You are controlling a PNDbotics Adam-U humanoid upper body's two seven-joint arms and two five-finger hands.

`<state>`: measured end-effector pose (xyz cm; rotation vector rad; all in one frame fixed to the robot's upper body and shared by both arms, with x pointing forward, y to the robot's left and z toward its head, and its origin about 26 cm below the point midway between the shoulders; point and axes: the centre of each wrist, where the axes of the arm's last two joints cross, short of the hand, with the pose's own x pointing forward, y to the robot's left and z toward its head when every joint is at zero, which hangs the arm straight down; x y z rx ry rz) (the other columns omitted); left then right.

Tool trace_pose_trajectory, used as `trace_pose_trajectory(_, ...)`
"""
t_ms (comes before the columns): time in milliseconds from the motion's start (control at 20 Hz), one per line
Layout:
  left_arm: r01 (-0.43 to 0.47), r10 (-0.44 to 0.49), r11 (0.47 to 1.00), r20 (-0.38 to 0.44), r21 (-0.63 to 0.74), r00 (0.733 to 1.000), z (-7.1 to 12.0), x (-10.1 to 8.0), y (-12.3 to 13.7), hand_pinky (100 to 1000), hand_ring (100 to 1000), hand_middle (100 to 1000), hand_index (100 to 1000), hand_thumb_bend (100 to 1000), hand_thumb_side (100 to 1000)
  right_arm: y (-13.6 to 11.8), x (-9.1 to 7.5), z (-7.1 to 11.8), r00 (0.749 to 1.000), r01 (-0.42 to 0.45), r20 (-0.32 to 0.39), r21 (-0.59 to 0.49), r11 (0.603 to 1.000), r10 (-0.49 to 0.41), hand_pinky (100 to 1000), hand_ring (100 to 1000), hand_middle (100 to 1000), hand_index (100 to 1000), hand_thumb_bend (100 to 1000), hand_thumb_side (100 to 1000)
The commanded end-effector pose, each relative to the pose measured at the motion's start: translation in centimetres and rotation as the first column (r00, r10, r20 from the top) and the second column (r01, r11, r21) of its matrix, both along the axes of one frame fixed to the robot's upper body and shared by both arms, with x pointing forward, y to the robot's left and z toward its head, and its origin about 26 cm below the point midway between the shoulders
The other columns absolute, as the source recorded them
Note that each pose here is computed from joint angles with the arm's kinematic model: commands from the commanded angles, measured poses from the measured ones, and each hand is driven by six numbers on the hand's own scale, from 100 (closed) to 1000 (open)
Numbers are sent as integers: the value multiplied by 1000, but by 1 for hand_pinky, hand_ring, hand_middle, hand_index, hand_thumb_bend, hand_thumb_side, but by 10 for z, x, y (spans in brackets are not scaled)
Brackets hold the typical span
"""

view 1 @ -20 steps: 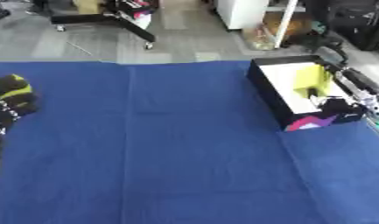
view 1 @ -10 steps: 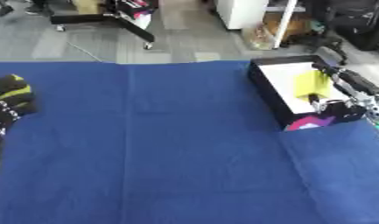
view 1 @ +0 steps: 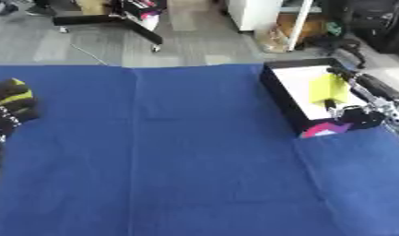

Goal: Pick up the objects with one hand, pass them to the other hand, and then place them into the box on the other side of the table.

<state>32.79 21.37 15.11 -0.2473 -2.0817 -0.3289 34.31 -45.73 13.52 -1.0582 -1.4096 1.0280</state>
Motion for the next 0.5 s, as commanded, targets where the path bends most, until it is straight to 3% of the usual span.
trace_pose_trajectory(50,-1,1,1000,32,1,999,8,-1,2,755,748,751,835,527,727,-9,-2,22,999,7,32,-51,999,-6,963,939,858,1000,100,100)
trace_pose_trajectory(400,-1,1,1000,32,0,999,8,-1,2,754,748,751,834,528,727,-9,-1,23,1000,1,26,-58,998,1,966,941,873,1000,100,100)
trace_pose_trajectory(500,-1,1,1000,32,0,999,8,-1,2,754,748,751,834,528,727,-9,-1,23,1000,-9,17,-67,998,10,977,964,964,1000,100,100)
